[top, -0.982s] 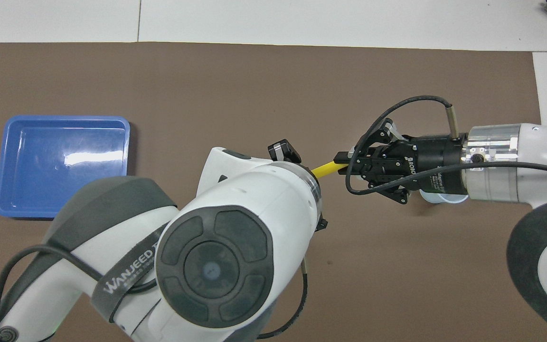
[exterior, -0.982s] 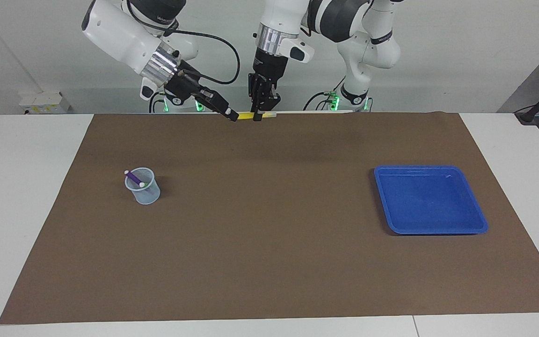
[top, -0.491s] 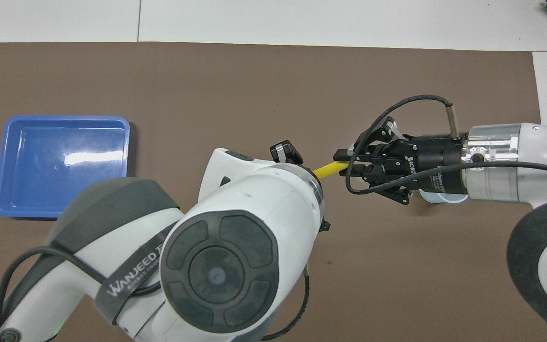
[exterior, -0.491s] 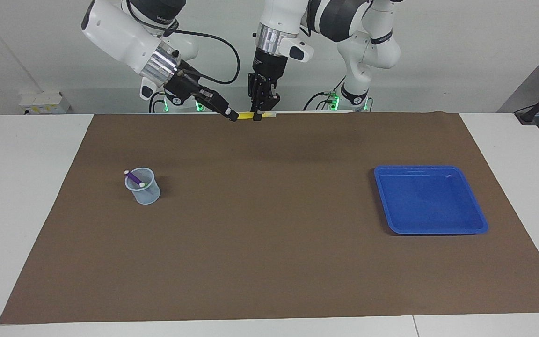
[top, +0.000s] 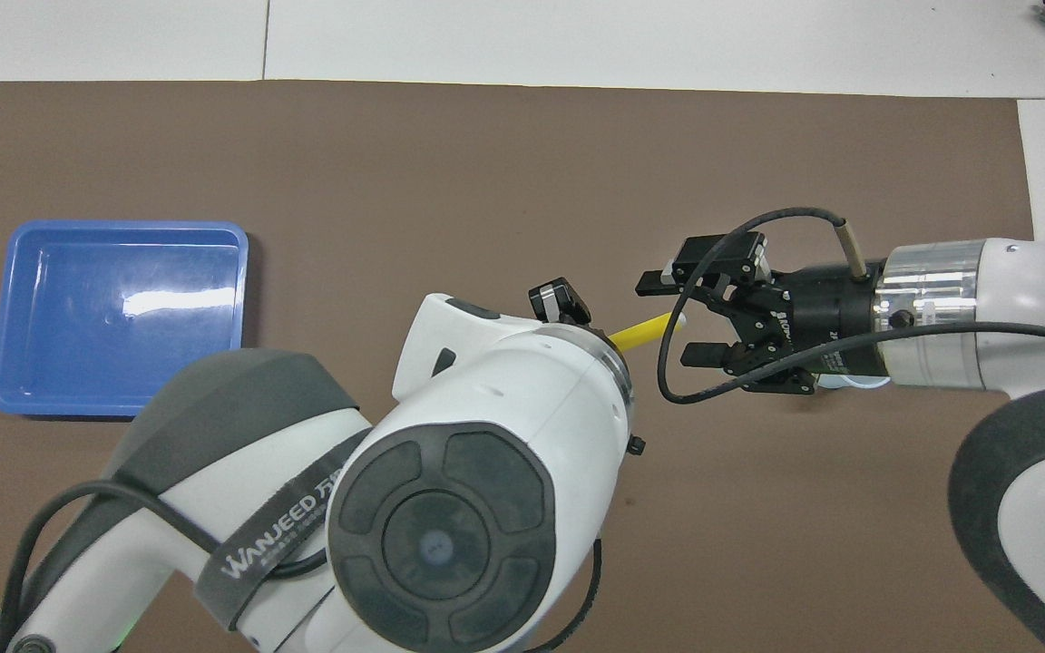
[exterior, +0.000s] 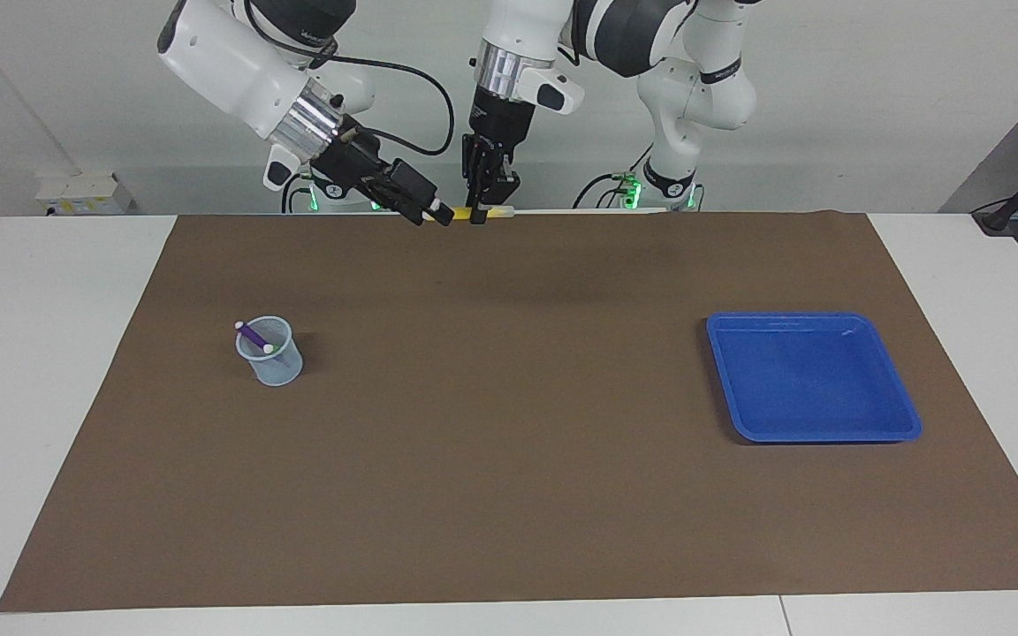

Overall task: Right arm passes pens to left for tray arrangement
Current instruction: 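Grasp the yellow pen with the left gripper and open the right gripper, then carry the yellow pen into the blue tray with the left gripper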

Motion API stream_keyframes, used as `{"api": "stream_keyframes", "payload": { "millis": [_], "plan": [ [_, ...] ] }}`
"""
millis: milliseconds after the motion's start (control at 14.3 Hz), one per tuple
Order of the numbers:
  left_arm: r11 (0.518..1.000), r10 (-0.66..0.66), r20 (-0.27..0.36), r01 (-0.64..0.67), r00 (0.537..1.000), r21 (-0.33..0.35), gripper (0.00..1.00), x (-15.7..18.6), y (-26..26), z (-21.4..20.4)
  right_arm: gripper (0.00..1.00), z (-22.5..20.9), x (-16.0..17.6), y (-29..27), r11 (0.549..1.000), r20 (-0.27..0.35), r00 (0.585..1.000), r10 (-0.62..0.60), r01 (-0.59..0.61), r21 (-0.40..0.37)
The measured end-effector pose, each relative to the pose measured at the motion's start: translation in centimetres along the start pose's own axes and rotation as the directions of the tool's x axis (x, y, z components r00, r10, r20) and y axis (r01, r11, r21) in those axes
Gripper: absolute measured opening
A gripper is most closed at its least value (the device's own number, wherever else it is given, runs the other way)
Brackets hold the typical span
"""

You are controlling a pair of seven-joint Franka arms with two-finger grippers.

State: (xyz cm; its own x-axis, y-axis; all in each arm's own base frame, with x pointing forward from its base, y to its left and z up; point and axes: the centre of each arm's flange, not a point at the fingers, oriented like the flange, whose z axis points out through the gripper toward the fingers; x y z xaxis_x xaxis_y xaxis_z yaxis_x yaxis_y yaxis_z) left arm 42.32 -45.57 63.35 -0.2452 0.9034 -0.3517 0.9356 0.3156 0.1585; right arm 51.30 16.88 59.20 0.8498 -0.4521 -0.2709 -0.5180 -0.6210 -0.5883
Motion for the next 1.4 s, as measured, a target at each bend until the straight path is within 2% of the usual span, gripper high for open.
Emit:
{"api": "stream_keyframes", "payload": {
  "millis": [140, 281, 421, 561, 842, 1122, 1403],
  "plan": [
    [1.000, 0.015, -0.002, -0.015, 1.000, 0.003, 0.17, 0.0, -0.1, 0.1, 0.90, 0.0, 0.3, 0.6, 0.987, -0.022, 0.989, -0.143, 0.141, -0.072],
    [0.999, 0.041, -0.006, -0.041, 0.999, 0.010, 0.17, -0.2, -0.4, 0.7, 0.90, -0.2, 0.6, 0.9, 0.966, -0.037, 0.971, -0.236, 0.231, -0.116],
    [0.996, 0.082, -0.013, -0.082, 0.997, 0.018, 0.17, -0.2, -0.4, 1.3, 0.90, -0.5, 1.0, 1.3, 0.919, -0.052, 0.932, -0.358, 0.341, -0.200],
    [0.996, 0.093, -0.021, -0.093, 0.995, 0.004, 0.17, 0.8, 1.6, 1.3, 0.90, -1.2, 2.2, 2.5, 0.833, -0.042, 0.868, -0.494, 0.459, -0.308],
    [0.989, 0.149, -0.048, -0.150, 0.988, -0.016, 0.17, 3.8, 6.4, 1.6, 0.90, -3.4, 4.8, 4.8, 0.659, 0.016, 0.743, -0.669, 0.602, -0.450],
    [0.972, 0.233, -0.091, -0.234, 0.968, -0.009, 0.17, 7.6, 10.7, 2.5, 0.91, -3.6, 6.1, 5.7, 0.521, 0.064, 0.648, -0.759, 0.663, -0.537],
    [0.934, 0.356, -0.102, -0.355, 0.929, 0.031, 0.17, 13.4, 16.3, 3.0, 0.92, -2.5, 7.4, 6.9, 0.409, 0.100, 0.568, -0.817, 0.693, -0.594]
  ]
}}
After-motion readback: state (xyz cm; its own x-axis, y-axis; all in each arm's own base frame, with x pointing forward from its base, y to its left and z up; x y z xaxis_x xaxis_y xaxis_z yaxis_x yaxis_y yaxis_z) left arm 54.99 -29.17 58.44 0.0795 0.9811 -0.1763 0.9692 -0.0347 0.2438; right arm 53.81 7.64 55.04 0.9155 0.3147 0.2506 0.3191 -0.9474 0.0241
